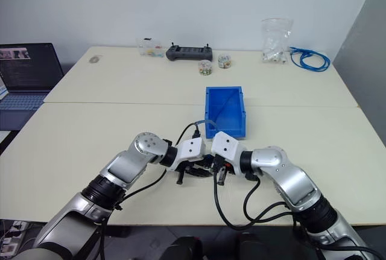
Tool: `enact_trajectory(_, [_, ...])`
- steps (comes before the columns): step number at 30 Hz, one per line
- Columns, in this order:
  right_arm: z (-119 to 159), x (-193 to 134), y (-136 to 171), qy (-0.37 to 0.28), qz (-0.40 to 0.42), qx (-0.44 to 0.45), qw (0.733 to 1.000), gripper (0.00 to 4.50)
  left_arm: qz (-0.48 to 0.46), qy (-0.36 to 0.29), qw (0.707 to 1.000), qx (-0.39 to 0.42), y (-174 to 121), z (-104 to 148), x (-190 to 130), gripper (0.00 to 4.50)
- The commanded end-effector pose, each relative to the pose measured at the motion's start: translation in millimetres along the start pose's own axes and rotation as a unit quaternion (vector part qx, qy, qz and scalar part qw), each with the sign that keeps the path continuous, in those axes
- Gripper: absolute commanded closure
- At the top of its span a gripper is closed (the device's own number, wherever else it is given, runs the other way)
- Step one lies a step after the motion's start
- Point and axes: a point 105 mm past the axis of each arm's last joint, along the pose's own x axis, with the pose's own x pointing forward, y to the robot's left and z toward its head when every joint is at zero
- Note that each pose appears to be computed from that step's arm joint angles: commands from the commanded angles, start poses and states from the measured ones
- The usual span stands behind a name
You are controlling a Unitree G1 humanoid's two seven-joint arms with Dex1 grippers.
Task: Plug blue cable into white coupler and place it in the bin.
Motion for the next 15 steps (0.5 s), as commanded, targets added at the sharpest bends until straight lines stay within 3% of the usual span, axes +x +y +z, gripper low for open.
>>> enact_trajectory(1, [-0.1, 7.1, 4.4, 0.006, 0.015, 0.002, 1.0, 4.5, 0.029, 0.033, 0.999, -0.026, 4.1, -17.6, 3.7, 3.69])
enact_trajectory(15, [-28.6, 20.8, 28.7, 0.034, 0.098, 0.053, 0.993, 4.5, 0.042, 0.025, 0.998, -0.043, 3.2, -17.0, 2.6, 3.69])
